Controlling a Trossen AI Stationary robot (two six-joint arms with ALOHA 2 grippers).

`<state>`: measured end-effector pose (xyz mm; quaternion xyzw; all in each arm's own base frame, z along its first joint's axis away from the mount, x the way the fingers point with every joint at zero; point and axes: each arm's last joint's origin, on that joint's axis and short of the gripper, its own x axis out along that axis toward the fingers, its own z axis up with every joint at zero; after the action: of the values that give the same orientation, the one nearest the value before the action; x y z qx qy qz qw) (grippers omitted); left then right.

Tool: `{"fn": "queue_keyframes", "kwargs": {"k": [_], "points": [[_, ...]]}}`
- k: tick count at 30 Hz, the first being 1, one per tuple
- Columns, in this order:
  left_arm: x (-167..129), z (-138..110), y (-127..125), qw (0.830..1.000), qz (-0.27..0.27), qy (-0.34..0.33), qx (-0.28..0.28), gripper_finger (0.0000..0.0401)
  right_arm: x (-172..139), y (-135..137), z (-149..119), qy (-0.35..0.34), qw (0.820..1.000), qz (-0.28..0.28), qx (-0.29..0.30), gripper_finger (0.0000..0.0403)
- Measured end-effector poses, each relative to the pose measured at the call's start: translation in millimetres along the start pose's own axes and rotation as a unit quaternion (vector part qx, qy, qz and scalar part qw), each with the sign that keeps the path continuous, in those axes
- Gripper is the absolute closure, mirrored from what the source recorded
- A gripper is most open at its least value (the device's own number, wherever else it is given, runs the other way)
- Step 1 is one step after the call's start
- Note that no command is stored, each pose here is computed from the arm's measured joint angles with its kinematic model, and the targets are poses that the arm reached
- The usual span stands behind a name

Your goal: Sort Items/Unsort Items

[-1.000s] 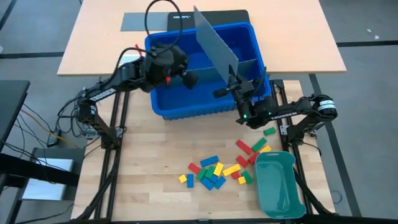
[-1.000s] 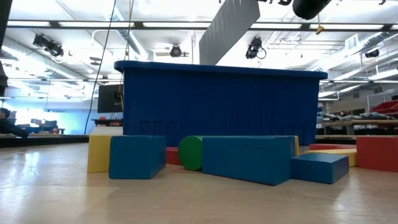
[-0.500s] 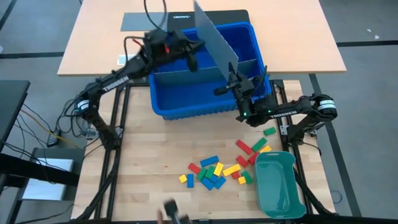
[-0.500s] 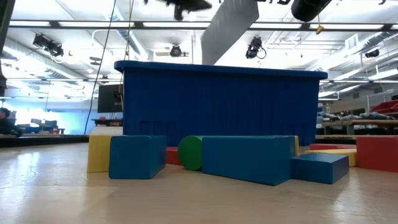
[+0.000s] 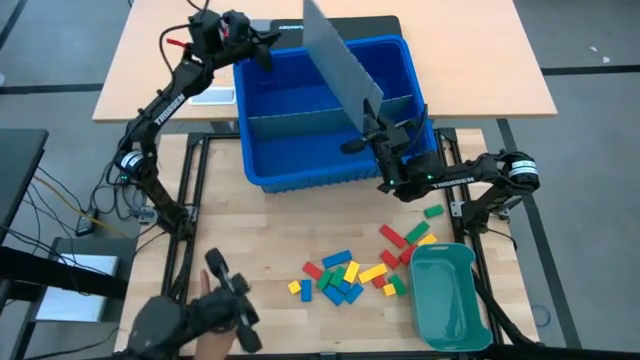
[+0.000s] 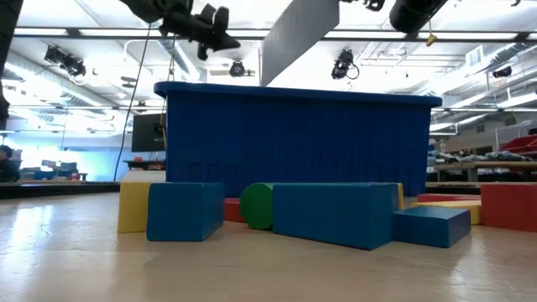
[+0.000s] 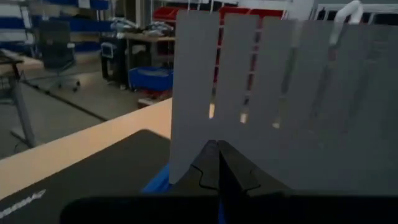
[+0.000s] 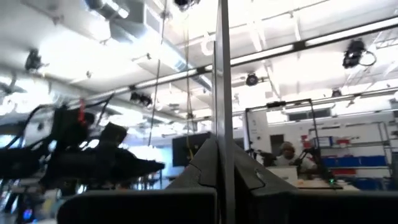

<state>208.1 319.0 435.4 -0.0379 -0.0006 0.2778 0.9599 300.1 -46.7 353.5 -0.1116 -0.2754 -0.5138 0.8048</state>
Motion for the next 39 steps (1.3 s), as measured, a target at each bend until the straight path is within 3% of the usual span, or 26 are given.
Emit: {"fn": "queue_keyframes", "kwargs": {"k": [3, 9, 13, 18, 36, 39], "points": [[9.6, -14.2, 13.0, 1.0, 0.001, 0.018, -0.013, 0.0399, 0.2, 9.9, -15.3, 0.016, 1.0, -0.003, -0.004, 0.0403], [28.4, -38.3, 35.3, 0.999, -0.023, 0.023, -0.038, 0.0399, 12.6, 58.4, -36.4, 0.049, 0.994, -0.03, -0.092, 0.0403], [31.4, -42.4, 43.2, 0.999, -0.033, 0.014, -0.041, 0.0399, 17.4, 97.6, -38.1, 0.053, 0.984, -0.034, -0.164, 0.0403], [29.3, -40.4, 47.3, 0.999, -0.036, 0.005, -0.03, 0.0399, 23.8, 124.7, -38.7, 0.043, 0.98, -0.04, -0.188, 0.0403], [16.4, -42.6, 69.5, 0.997, -0.063, 0.014, -0.044, 0.0398, 38.2, 123.8, -43.9, 0.058, 0.979, -0.074, -0.181, 0.0403], [16.4, -42.6, 69.2, 0.997, -0.068, 0.014, -0.043, 0.0398, 44.8, 124.1, -33.8, 0.055, 0.976, -0.083, -0.192, 0.0403]]}}
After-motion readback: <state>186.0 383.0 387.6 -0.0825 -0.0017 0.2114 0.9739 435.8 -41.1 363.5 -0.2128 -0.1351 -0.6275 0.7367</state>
